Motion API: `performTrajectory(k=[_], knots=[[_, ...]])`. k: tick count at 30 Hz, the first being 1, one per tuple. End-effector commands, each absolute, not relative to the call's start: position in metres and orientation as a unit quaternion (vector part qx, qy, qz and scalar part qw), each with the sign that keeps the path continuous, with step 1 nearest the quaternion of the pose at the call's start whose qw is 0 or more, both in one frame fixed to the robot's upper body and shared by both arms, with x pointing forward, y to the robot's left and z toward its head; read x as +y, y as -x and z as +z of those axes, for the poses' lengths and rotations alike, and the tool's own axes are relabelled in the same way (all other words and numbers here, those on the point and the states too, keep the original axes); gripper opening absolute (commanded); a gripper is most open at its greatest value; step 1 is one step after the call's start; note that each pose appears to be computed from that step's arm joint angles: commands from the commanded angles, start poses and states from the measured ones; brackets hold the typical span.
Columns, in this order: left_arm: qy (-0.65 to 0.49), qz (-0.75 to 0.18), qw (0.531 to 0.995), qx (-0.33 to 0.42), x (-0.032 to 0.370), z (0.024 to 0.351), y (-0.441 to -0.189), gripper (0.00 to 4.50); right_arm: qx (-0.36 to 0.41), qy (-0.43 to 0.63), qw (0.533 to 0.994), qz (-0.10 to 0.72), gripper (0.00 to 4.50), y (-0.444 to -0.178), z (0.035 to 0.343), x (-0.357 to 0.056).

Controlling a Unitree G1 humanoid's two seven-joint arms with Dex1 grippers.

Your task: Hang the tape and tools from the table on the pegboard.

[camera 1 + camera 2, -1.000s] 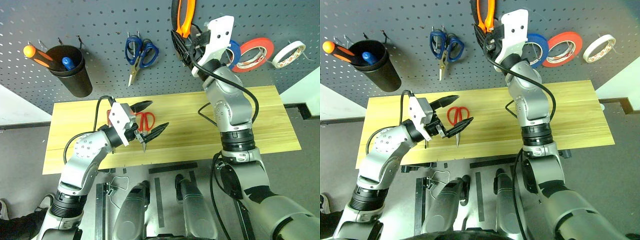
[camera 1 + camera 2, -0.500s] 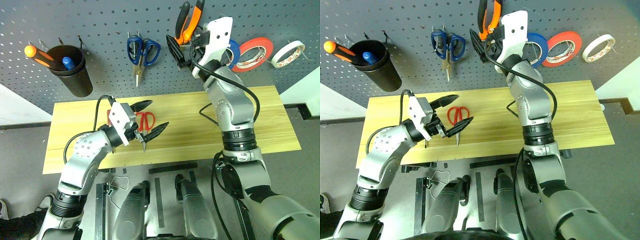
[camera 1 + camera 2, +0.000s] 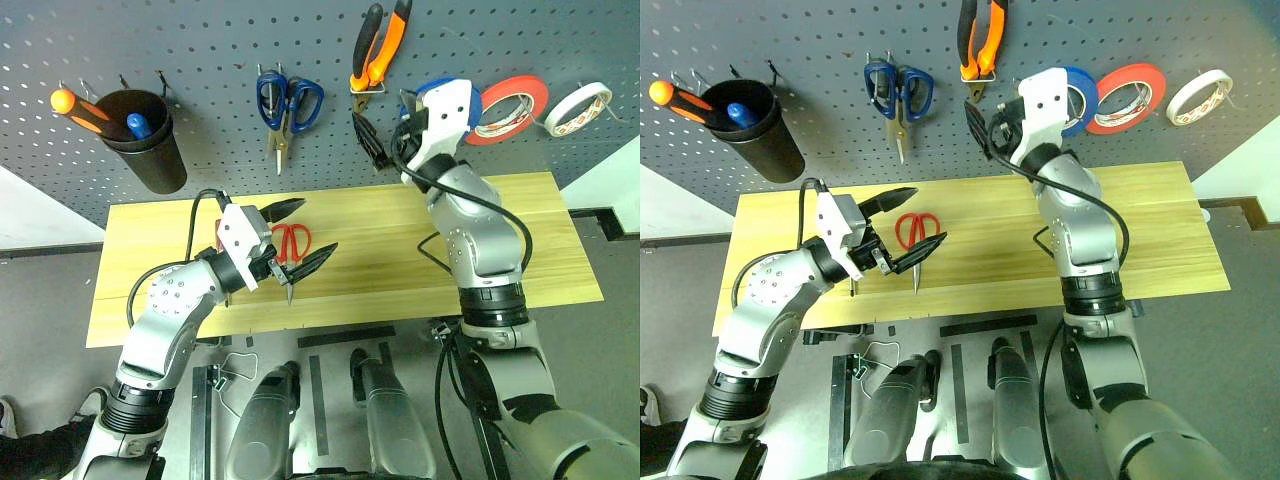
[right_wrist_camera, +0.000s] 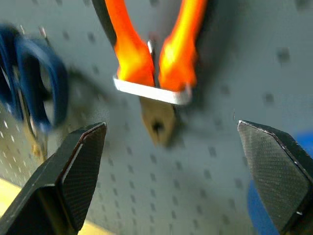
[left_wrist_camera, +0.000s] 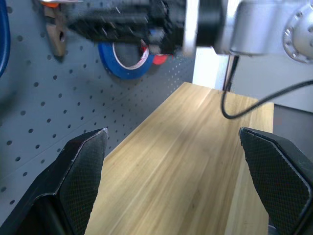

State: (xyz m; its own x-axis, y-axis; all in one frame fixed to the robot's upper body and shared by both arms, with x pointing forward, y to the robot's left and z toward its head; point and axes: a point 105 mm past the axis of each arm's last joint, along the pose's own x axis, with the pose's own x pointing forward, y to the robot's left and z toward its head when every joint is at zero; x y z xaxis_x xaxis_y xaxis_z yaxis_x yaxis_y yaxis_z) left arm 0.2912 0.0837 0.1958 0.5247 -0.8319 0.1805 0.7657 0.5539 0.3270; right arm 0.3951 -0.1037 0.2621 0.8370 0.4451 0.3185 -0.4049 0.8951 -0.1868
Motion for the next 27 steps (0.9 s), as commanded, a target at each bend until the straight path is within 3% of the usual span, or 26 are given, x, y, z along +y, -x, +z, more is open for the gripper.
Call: performTrajectory(k=[1,11,19,24,27], knots=[[-0.112,-0.464,0.861,-0.177,0.083,0.202,-0.288,4.50,-0.211,0.067,0.951,0.215,4.49,-0.382,0.278,-0.111],[-0.128,-0.407,0.879,-0.212,0.098,0.220,-0.291,4.50,-0.156,0.092,0.967,0.181,4.49,-0.352,0.241,-0.158],[-0.094,-0.392,0.912,-0.081,0.105,0.175,-0.284,4.50,-0.090,0.086,0.939,0.320,4.49,-0.300,0.220,-0.148],[-0.108,-0.292,0.948,0.066,0.107,0.120,-0.313,4.50,-0.054,0.091,0.917,0.384,4.49,-0.282,0.208,-0.129],[-0.105,-0.244,0.959,0.101,0.099,0.105,-0.326,4.50,-0.051,0.081,0.917,0.386,4.49,-0.282,0.205,-0.122]])
